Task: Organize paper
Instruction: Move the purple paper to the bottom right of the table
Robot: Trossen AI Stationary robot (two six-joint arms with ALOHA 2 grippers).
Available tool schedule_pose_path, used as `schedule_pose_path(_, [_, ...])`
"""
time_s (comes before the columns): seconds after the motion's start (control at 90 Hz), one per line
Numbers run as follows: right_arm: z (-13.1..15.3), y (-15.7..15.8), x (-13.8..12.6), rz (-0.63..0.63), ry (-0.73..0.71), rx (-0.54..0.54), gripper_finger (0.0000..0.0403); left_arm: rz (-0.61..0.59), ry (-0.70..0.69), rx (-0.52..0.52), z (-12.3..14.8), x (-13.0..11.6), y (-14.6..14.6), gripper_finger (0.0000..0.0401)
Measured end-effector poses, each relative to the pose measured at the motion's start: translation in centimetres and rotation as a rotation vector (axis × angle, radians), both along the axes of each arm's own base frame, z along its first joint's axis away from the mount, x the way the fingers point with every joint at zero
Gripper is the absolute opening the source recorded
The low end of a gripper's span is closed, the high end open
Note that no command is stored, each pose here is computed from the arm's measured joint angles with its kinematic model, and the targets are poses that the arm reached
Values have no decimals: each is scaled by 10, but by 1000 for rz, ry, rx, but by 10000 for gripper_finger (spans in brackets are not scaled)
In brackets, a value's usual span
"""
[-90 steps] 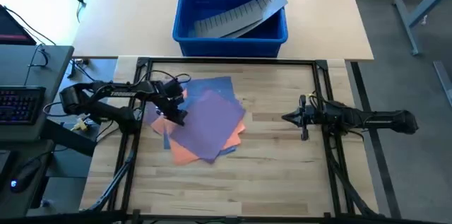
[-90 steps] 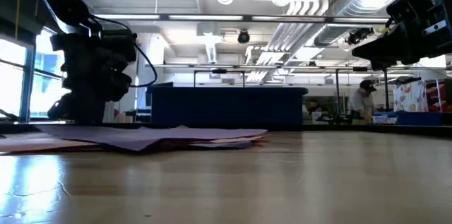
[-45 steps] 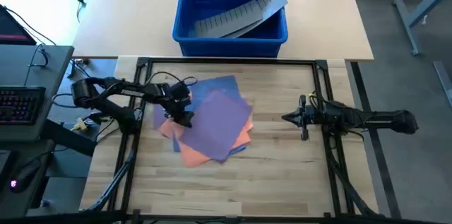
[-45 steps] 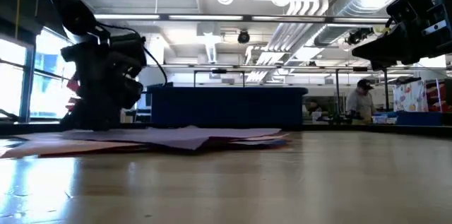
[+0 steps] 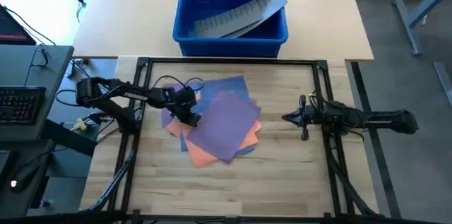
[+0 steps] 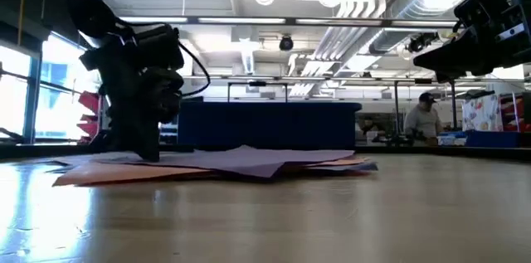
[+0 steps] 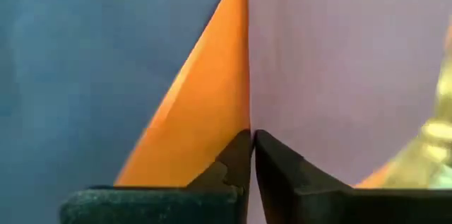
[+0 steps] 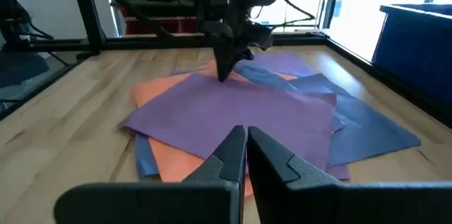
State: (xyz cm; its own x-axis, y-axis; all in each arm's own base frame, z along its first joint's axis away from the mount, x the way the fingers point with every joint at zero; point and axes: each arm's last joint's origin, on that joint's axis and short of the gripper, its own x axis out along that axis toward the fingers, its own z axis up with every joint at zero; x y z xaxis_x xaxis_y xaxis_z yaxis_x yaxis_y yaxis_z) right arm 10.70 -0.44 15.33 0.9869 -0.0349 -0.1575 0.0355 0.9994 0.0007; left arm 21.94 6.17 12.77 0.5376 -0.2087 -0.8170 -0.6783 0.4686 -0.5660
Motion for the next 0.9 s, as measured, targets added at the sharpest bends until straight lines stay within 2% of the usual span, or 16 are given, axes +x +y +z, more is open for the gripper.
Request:
schedule_pose_path(0.133, [0,0,0,0,0,0,0,-25,-230,53,46,9,2,0])
schedule_pose_path(0.311, [0,0,0,0,0,0,0,-33,-400,64,76,8,1,0])
schedule_pose_path(0.5, [0,0,0,0,0,0,0,-59,-304,34,66,5,-4,0])
schedule_pose_path(0.778, [0,0,0,0,0,0,0,-40,-41,92,49,-10,-11,0])
schedule_pose_path(0.9, [0,0,0,0,0,0,0,-54,-31,97,49,-11,-13,0])
